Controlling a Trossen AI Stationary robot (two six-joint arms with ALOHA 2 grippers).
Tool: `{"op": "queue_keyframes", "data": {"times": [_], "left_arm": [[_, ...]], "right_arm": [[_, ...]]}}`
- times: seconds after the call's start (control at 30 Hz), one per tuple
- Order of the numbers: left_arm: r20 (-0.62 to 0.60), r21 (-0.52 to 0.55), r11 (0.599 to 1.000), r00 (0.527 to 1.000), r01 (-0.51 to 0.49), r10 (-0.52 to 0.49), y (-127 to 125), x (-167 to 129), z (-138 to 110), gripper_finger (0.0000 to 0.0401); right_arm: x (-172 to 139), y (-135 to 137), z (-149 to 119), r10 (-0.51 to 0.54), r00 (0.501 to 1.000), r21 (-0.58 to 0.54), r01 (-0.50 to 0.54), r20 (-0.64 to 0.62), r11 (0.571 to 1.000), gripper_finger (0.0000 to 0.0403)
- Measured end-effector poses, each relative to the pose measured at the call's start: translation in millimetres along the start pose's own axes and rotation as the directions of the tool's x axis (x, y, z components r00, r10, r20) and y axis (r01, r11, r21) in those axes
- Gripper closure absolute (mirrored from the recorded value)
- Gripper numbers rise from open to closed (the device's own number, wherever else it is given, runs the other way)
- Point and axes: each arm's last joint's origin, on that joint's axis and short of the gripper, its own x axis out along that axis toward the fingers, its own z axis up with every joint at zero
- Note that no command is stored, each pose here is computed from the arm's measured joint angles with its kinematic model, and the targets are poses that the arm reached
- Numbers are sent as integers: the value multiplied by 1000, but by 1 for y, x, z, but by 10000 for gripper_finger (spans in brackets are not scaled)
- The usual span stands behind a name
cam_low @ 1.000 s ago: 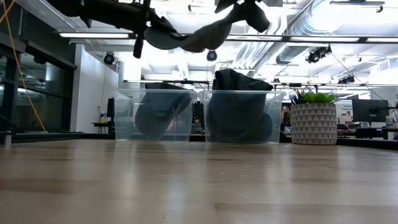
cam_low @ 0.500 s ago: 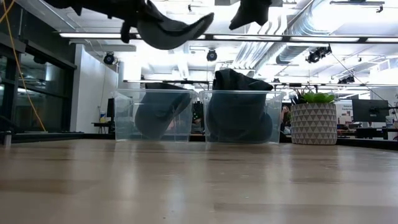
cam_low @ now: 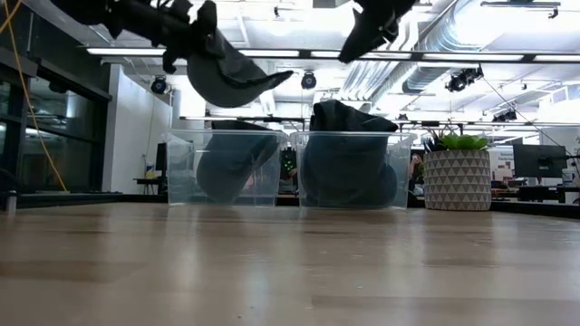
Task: Pick & Place hat
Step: Put the gray cap into the left transparent bin
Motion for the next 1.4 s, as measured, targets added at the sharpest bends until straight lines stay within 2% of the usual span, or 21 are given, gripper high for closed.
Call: {"op": "queue_keyframes", "data": {"times": [0.13,0.3,0.47,0.57,0.9,0.97,1.4], "left_arm": [[23,-37,999,999,40,-39,21,6,-1,401],[73,-69,996,996,59,-54,44,6,-14,401],[73,-142,984,992,112,-102,68,7,-35,401],[74,-162,980,992,118,-107,76,11,-38,401],[8,-182,976,993,116,-116,85,37,-67,401],[26,-178,977,993,118,-116,86,40,-69,401],[-39,-157,983,994,94,-101,91,48,-85,401]], "right_arm": [[2,-8,-8,39,996,41,-36,-78,999,235],[-6,-18,-17,30,987,42,-23,-158,999,236],[-28,-33,-22,22,987,73,-11,-157,997,236],[-41,-40,-24,20,990,93,-7,-141,996,237],[-59,-48,-25,6,996,124,5,-93,992,238],[-59,-48,-25,6,996,125,5,-93,992,237],[-59,-48,-25,-1,996,157,16,-95,988,237]]}}
